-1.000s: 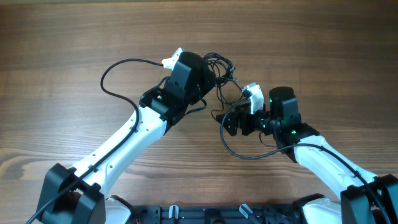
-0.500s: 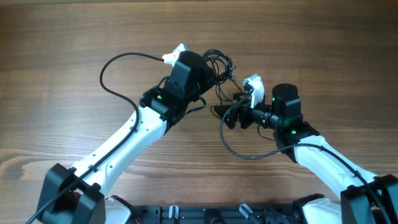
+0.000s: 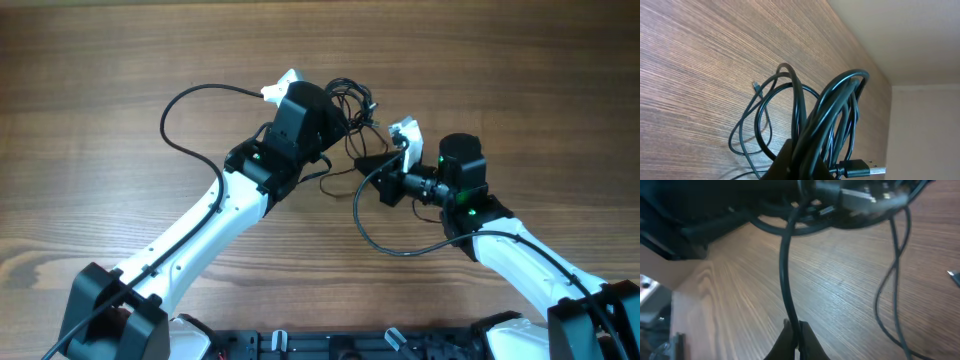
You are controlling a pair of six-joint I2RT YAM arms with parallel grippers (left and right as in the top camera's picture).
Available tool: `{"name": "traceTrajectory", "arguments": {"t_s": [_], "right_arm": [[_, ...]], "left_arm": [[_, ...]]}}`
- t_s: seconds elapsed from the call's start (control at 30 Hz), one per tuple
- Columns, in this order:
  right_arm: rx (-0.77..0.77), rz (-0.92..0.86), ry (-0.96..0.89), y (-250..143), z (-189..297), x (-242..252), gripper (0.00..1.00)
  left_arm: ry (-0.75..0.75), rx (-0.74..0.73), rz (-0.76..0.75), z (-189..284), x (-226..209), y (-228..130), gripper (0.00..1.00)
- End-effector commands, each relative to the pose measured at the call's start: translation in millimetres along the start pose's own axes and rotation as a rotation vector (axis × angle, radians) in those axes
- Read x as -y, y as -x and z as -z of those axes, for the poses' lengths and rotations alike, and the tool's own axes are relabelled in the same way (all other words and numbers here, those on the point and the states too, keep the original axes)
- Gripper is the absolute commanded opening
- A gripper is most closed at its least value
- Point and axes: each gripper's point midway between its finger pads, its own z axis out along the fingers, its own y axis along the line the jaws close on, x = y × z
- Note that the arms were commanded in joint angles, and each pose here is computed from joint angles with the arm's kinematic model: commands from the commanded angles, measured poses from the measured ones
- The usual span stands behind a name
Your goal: Untangle cables
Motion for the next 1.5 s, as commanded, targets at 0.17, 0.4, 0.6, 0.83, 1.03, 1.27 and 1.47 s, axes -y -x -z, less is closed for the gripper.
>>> {"name": "traceTrajectory", "arguments": {"t_s": [0.17,0.4,0.6,0.83,1.03,1.27,1.47], "right_arm": [[0.131,-0.158,0.317,64.2,71.7,-33.5,0.04],[0.253,-0.101,0.282,94.2,110.0,-15.1,0.04],[0.193,-0.215,0.264,76.5,102.4,-3.7,0.04],[0.162,-0.321,0.109,54.9,75.7,20.2,0.06],[0.186,-0.316,0.080,58.9,77.1,25.8,0.53],[0.305,-0.488,0.015,72.2,131.3,69.4,1.00],[0.196,-0.723,-0.162,20.7,112.9,95.4,1.00]], "left_arm": [[-0.005,0.032,-0.476,3.8,5.6,7.4,0.04],[-0.161,-0.120,-0.717,7.4,26.4,-35.5,0.04],[-0.302,-0.140,-0.725,13.5,52.3,-44.3,0.04],[-0.431,-0.215,-0.733,23.6,68.8,-61.7,0.04],[-0.449,-0.235,-0.735,25.7,71.7,-69.5,0.04],[-0.295,-0.139,-0.451,13.6,57.0,-32.9,0.04],[-0.197,-0.102,0.023,8.8,47.4,-15.9,0.04]]}}
